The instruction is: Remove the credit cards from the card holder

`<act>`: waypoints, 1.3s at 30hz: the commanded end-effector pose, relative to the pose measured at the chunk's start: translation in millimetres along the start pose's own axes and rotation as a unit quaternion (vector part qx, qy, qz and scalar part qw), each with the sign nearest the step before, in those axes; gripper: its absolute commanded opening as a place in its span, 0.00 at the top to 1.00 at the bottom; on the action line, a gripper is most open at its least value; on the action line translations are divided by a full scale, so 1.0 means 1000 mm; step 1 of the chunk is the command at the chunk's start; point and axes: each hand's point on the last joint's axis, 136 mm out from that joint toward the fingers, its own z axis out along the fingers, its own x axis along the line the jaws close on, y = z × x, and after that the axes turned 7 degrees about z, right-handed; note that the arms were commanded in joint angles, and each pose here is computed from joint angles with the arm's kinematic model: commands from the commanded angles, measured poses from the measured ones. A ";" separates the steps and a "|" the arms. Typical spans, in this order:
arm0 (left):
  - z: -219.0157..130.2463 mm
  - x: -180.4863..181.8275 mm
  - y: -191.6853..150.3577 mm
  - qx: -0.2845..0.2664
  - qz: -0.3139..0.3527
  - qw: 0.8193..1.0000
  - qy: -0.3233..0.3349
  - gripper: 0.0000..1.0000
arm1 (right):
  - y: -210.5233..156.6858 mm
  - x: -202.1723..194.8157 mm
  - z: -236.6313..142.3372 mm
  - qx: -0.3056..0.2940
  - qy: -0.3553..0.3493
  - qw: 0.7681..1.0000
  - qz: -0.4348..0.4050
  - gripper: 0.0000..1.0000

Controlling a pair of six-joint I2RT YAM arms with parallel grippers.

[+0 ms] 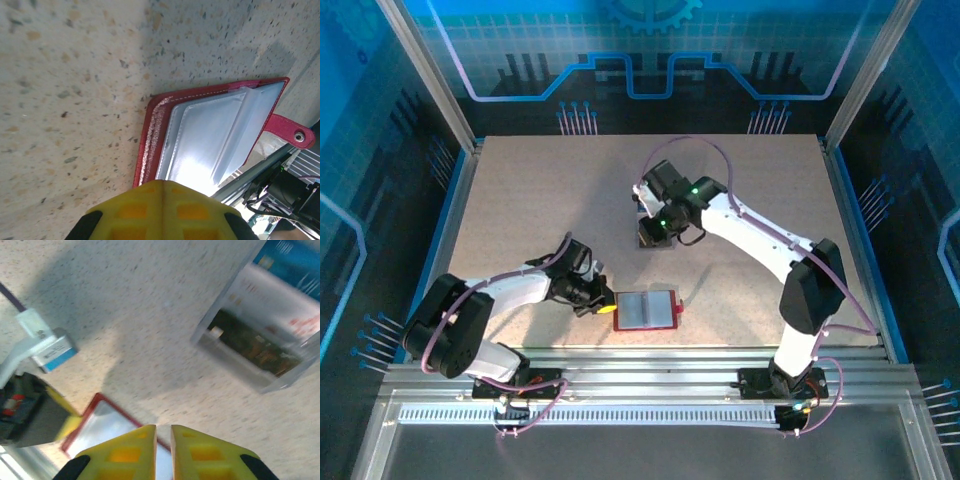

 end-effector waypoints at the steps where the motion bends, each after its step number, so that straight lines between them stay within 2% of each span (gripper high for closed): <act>1: 0.004 -0.002 -0.004 0.007 -0.001 1.000 -0.004 0.98 | -0.022 0.019 -0.003 0.020 0.045 0.993 0.106 0.86; 10: 0.012 0.013 -0.014 0.027 -0.014 0.999 0.011 0.99 | -0.077 0.058 0.021 0.061 0.137 0.975 0.166 0.85; 16: 0.014 0.018 -0.016 0.030 -0.016 0.999 0.020 0.99 | -0.102 0.069 0.049 0.089 0.155 0.963 0.199 0.86; 28: 0.016 0.022 -0.017 0.036 -0.020 0.999 0.028 1.00 | -0.131 0.080 0.099 0.147 0.130 0.956 0.216 0.84; 39: 0.015 0.023 -0.018 0.037 -0.023 0.999 0.030 1.00 | -0.143 0.069 0.116 0.165 0.095 0.956 0.224 0.80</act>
